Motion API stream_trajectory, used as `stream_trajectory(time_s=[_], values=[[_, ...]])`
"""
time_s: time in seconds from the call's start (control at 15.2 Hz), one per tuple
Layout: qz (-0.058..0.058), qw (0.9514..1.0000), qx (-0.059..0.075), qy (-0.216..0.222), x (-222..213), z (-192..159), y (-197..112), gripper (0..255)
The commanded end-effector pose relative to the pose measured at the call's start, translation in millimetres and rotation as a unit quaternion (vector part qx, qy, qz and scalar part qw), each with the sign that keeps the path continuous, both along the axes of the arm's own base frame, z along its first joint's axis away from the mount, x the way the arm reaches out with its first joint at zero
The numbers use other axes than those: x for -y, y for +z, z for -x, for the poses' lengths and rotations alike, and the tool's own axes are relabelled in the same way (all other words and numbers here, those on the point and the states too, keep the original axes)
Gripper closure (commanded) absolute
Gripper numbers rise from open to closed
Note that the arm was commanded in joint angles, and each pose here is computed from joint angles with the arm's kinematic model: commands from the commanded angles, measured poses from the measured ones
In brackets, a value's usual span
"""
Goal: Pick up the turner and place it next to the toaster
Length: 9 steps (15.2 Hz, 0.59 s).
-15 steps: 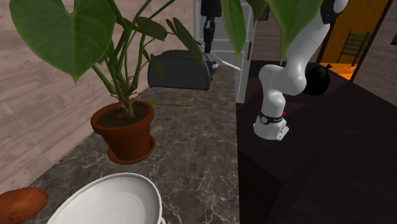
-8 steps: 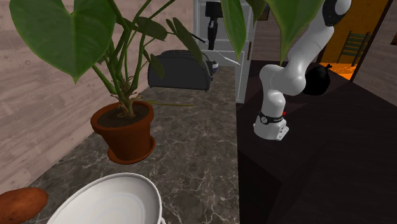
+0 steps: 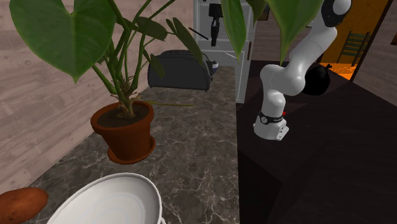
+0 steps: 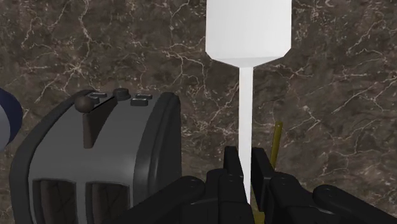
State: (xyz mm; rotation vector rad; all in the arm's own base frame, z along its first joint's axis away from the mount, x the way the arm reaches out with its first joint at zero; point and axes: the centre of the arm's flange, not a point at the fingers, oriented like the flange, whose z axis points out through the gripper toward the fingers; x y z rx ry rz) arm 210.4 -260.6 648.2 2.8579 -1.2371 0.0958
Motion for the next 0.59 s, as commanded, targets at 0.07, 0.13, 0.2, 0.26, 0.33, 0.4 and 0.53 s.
stream_trajectory(time_s=[0.07,0.13,0.2,0.26,0.33,0.4,0.53], values=[[0.000,1.0000,0.000,0.001,24.2,32.2,2.1,255],[0.000,1.0000,0.000,0.001,33.0,42.0,2.1,255],[0.000,1.0000,0.000,0.001,41.8,51.9,2.1,255],[0.000,1.0000,0.000,0.001,47.3,58.1,2.1,255],[0.000,1.0000,0.000,0.001,47.3,58.1,-3.1,255],[0.000,1.0000,0.000,0.001,47.3,58.1,-8.4,255],[0.000,1.0000,0.000,0.001,47.3,58.1,-19.0,255]])
